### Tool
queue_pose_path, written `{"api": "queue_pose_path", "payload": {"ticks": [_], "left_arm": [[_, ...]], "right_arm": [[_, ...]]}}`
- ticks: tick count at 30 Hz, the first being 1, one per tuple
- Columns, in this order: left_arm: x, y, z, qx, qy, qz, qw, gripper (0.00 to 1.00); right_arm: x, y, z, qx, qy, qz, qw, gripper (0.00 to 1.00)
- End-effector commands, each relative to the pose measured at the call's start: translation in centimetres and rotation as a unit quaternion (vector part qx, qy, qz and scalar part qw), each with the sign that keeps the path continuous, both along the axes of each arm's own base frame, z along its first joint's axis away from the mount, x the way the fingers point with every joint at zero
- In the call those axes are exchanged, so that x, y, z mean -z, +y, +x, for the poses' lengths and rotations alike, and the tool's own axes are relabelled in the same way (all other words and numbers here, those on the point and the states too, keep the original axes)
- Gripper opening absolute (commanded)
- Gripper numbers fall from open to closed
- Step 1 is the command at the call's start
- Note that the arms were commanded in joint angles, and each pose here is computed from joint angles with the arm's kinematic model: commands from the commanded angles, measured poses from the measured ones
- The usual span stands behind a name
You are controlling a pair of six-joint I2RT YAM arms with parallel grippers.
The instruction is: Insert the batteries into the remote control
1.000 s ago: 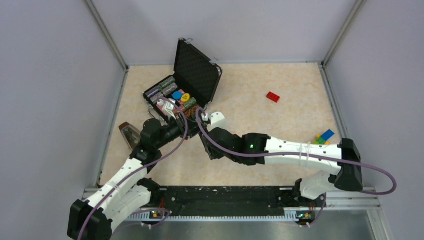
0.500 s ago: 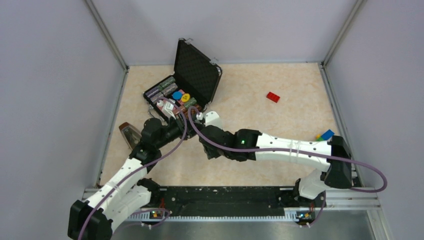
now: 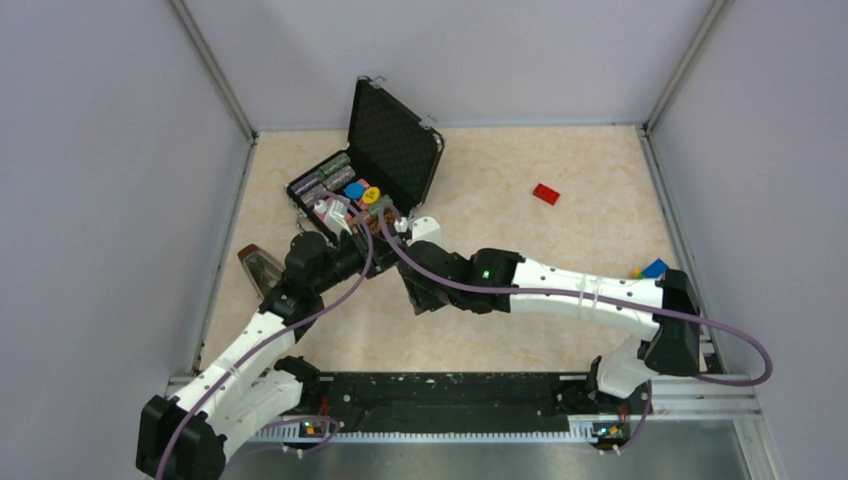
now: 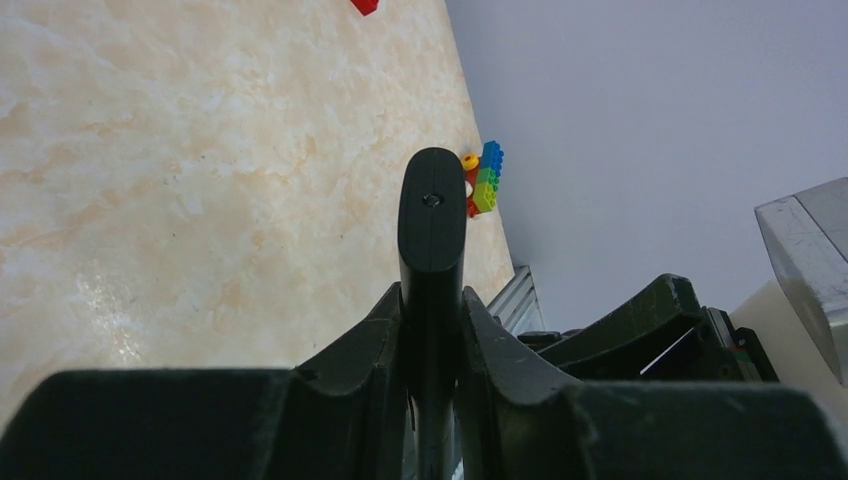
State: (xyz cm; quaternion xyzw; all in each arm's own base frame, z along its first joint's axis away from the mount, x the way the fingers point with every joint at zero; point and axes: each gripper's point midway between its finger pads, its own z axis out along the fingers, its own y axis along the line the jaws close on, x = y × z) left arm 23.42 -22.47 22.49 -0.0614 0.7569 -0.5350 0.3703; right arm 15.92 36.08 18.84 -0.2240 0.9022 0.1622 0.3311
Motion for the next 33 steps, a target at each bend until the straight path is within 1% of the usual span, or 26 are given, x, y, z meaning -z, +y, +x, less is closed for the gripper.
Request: {"api": "queue_pose_path", "payload": {"ticks": [1,3,6,10,13,15,18,25,28,33], "left_arm": [[-2.5,-0.6,-0.1,0.009,-0.006,-0.027,1.000,0.00],[-2.2,-0.4,0.1,0.000,0.000,-0.023,1.000,0.00],[-1.9,-0.1,0.5,-0.014,0.005,-0.020,1.000,0.00],[-1.8,0.1,0.9,-0.027,0.012,-0.023,0.999,0.00],[-2.0,0.2,1.1,-0.039,0.018,-0.030,0.999,0.00],[-2.5,0.3,1.3,-0.045,0.021,-0.037,0.998,0.00],[-3.5,0.3,1.2,-0.048,0.024,-0.050,0.997,0.00],[-7.3,0.5,0.5,-0.050,0.015,-0.112,0.992,0.00],[-8.9,0.6,0.0,-0.047,0.017,-0.136,0.989,0.00],[-11.1,0.5,-0.9,-0.031,0.032,-0.197,0.979,0.00]], "right_arm": [[-2.2,0.9,1.1,0.017,-0.006,0.033,0.999,0.54],[-2.6,0.7,1.1,0.020,-0.006,0.039,0.999,0.62],[-3.4,0.5,1.0,0.020,-0.008,0.048,0.999,0.73],[-4.6,0.2,0.8,0.018,-0.007,0.067,0.998,0.82],[-6.1,-0.3,0.5,0.029,0.000,0.098,0.995,0.87],[-7.3,-0.9,0.2,0.042,0.009,0.130,0.991,0.88],[-9.1,-1.7,-0.3,0.073,0.027,0.198,0.977,0.89],[-9.8,-2.6,-0.8,0.138,0.063,0.316,0.936,0.88],[-10.3,-2.6,-0.5,0.149,0.063,0.349,0.923,0.87],[-11.9,-1.0,0.3,0.136,0.043,0.385,0.912,0.86]]}}
